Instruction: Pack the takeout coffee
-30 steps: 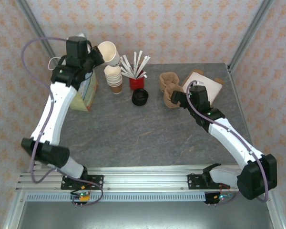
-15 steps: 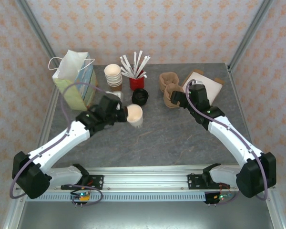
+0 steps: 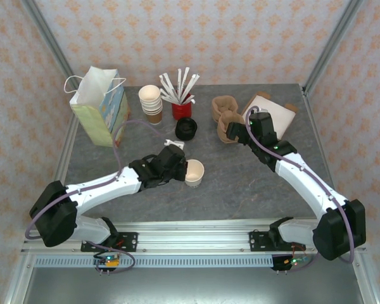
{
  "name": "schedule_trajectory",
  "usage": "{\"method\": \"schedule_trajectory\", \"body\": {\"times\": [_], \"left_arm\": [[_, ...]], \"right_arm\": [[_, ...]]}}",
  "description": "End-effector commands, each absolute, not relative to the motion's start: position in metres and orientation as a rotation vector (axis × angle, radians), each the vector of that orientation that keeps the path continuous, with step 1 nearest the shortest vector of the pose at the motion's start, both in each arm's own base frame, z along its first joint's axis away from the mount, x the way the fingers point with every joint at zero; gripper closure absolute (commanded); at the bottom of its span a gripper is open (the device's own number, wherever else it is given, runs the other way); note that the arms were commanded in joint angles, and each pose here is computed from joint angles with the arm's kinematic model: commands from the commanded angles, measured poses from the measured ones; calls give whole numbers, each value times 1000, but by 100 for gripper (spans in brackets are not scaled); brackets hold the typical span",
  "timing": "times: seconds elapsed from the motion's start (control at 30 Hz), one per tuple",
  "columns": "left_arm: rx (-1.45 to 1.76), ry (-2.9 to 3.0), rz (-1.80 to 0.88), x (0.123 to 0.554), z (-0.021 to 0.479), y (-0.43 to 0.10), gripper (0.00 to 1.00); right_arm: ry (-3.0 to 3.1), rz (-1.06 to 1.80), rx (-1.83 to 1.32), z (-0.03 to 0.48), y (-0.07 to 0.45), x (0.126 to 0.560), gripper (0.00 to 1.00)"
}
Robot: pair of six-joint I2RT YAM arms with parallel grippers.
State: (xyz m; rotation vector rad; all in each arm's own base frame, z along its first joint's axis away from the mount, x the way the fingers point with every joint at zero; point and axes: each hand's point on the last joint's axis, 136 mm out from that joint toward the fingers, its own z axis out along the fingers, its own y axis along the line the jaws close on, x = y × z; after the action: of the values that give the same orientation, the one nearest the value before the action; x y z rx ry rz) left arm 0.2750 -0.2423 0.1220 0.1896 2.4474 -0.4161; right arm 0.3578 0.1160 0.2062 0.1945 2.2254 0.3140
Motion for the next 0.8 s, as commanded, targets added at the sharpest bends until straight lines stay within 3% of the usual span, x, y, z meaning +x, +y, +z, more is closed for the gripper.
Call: {"method": "schedule_trajectory", "body": {"times": [0.0,0.2,0.47,0.63,0.77], "left_arm": [[195,2418,-352,278,119,-237,98],[197,2424,-337,274,118,-233,88],[177,2366,-324,276,148,-224,52],[103,2260,-222,282,187,-197,43],[-9,2187,-193,287,212,-171,37]], "right_arm": [[2228,324,201,209,116,353,1],[2228,336,200,209,118,353,1],[2185,388,117,226,138,352,1],[2193,449,1,229,185,354,0],[2270,439,-38,214,217,370,16]]}}
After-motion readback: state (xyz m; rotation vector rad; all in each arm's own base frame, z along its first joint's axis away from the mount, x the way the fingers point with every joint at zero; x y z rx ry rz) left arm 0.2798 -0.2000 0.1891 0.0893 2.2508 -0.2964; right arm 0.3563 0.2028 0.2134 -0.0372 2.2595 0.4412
